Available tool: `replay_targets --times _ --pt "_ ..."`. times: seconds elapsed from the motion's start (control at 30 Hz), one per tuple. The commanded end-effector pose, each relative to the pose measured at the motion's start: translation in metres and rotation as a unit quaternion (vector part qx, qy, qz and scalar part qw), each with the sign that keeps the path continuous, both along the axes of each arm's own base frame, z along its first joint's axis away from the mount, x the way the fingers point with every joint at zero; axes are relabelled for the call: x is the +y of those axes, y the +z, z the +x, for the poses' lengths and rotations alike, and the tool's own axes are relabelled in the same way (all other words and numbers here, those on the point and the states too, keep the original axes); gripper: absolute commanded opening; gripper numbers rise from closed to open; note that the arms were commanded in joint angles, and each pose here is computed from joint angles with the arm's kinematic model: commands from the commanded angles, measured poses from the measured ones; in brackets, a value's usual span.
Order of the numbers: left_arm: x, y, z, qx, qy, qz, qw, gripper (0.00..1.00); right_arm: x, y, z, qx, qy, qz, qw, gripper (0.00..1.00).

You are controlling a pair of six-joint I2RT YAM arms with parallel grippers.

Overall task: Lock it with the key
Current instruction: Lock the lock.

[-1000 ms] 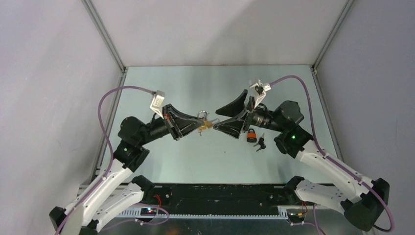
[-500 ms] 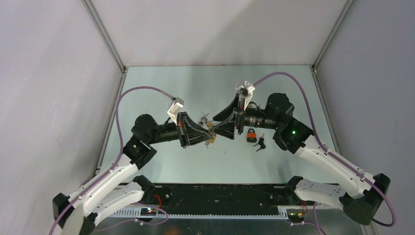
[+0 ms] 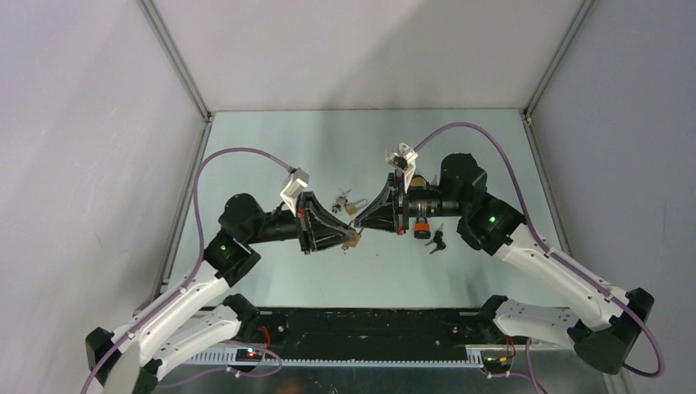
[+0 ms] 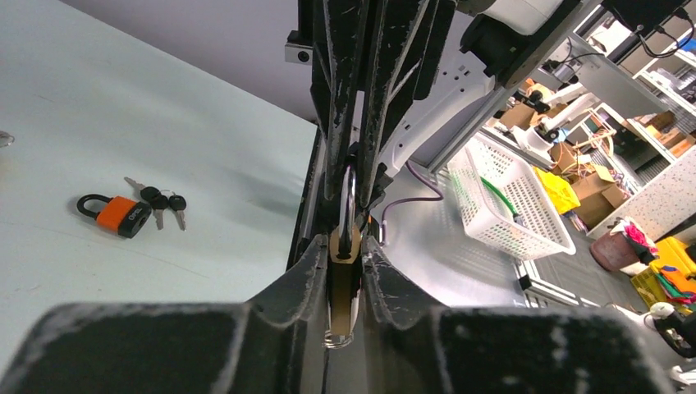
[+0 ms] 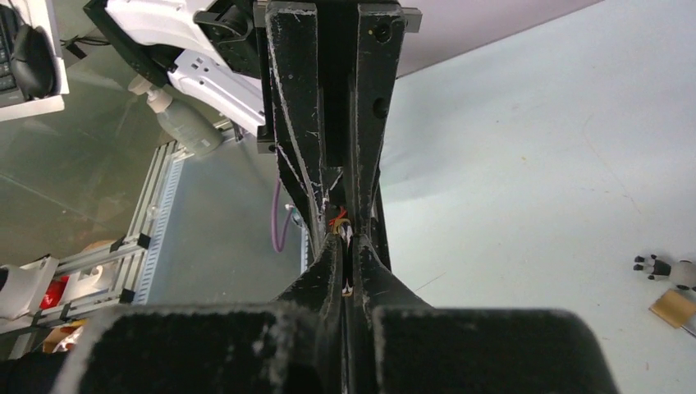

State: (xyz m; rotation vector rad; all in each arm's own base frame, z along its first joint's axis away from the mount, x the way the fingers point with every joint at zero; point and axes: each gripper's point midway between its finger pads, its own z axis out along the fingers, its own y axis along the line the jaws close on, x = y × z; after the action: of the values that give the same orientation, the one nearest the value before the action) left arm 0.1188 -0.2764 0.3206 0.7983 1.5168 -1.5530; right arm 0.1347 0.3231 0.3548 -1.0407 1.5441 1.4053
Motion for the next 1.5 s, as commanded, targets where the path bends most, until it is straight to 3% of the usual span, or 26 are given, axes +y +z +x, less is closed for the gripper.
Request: replay_targets --times 0.0,0.03,0.1,0.17,0.23,0.57,0.7,1.0,1.3,1.47 --pt "0.005 0.027 -0.010 -0.051 -0.009 -0.027 0.998 0.33 0.000 0.027 -0.011 -0.021 0.025 0.028 0.999 0.00" --pt "0.005 0.027 -0.010 -0.051 -0.007 -0.027 0.998 0.40 0.000 0.029 -0.010 -0.022 0.022 0.032 0.999 0.00" --pt "0.006 0.027 -0.010 -0.051 -0.005 -0.028 0.998 0.65 0.000 0.036 -0.008 -0.026 0.010 0.042 0.999 0.00" --pt "0.007 0.027 -0.008 -0.049 0.002 -0.029 0.998 0.77 -0.001 0.044 -0.007 -0.035 -0.001 0.055 0.998 0.00" --pt "0.006 0.026 -0.005 -0.043 0.013 -0.031 0.998 0.82 -0.002 0.055 -0.010 -0.051 -0.005 0.072 0.996 0.00" --pt "0.012 0.037 0.008 -0.048 0.083 -0.055 0.994 0.85 -0.005 0.091 -0.012 -0.067 -0.036 0.133 0.988 0.00" --pt "0.018 0.047 0.008 -0.070 0.104 -0.073 0.989 0.82 -0.005 0.103 -0.003 -0.039 -0.081 0.157 0.984 0.00" --pt "0.014 0.057 0.007 -0.089 0.123 -0.089 0.984 0.64 0.002 0.118 0.010 0.042 -0.143 0.202 0.968 0.00" --pt "0.015 0.060 0.015 -0.093 0.150 -0.092 0.980 0.38 0.003 0.115 0.018 0.090 -0.164 0.211 0.959 0.00" --pt "0.014 0.059 0.021 -0.089 0.160 -0.090 0.979 0.37 0.005 0.109 0.021 0.105 -0.171 0.208 0.957 0.00"
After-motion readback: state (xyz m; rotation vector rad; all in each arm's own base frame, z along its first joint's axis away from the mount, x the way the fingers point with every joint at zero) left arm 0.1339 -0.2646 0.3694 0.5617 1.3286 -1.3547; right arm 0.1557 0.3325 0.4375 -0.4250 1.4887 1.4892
